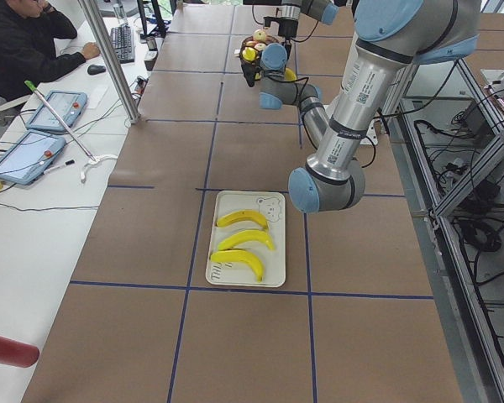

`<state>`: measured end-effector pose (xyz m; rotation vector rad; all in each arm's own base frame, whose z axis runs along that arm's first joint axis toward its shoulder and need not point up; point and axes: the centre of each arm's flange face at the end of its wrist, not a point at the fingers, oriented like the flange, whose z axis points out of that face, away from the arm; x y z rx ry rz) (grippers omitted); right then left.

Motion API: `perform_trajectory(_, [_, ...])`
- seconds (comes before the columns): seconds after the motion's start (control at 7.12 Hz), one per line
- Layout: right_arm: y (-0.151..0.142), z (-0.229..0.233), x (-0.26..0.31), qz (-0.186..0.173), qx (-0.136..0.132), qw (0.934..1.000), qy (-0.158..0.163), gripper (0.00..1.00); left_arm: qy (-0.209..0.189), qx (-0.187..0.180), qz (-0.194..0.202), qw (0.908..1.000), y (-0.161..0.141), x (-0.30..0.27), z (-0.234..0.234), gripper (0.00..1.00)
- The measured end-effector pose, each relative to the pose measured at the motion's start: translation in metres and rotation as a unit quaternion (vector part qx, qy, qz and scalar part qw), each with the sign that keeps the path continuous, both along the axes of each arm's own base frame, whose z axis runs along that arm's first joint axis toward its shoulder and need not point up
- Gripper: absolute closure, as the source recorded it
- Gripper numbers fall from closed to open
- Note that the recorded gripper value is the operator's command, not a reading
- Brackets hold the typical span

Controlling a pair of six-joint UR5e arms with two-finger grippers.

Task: Transfer all bananas from basket to plate

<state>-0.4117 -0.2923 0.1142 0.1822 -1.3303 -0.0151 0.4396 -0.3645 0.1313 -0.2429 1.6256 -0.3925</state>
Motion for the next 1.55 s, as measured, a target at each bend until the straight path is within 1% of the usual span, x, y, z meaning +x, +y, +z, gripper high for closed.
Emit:
perform_trajectory(0.14, [0.001,0.000,-0.001,-0.001,0.000,1.0000,0.000,0.99,0.000,0.001,0.001,1.0000,0.002,0.002,0.000,0.97])
perform_trajectory(0.28, [0.001,0.000,-0.001,-0.001,0.001,1.0000,0.000,0.86,-0.001,0.003,0.001,1.0000,0.002,0.003,0.002,1.00])
perform_trajectory(0.42, [0.001,0.000,-0.001,-0.002,0.002,1.0000,-0.001,0.01,-0.001,0.005,0.001,1.0000,0.002,0.004,0.003,1.00])
perform_trajectory(0.84, [0.001,-0.002,0.001,-0.001,0.002,1.0000,-0.003,0.00,-0.003,0.005,0.000,1.0000,0.001,0.003,0.005,1.00])
perform_trajectory(0.98, [0.000,-0.002,0.003,0.000,0.003,1.0000,-0.003,0.00,-0.009,0.002,-0.002,1.0000,-0.002,0.003,0.007,1.00])
perform_trajectory(1.12, [-0.005,0.000,0.007,0.003,0.003,1.0000,0.001,0.00,-0.034,-0.004,-0.010,0.9994,-0.012,0.001,0.015,1.00])
perform_trajectory(1.26, [-0.016,0.005,0.015,0.013,0.001,0.9999,0.008,0.00,-0.087,-0.003,-0.020,0.9960,-0.029,-0.001,0.031,1.00])
perform_trajectory(1.41, [-0.035,0.012,0.028,0.032,-0.008,0.9991,0.025,0.00,-0.160,0.015,-0.028,0.9866,-0.049,-0.008,0.060,1.00])
perform_trajectory(1.55, [-0.059,0.022,0.047,0.050,-0.018,0.9968,0.059,0.00,-0.231,0.037,-0.030,0.9717,-0.069,-0.023,0.100,1.00])
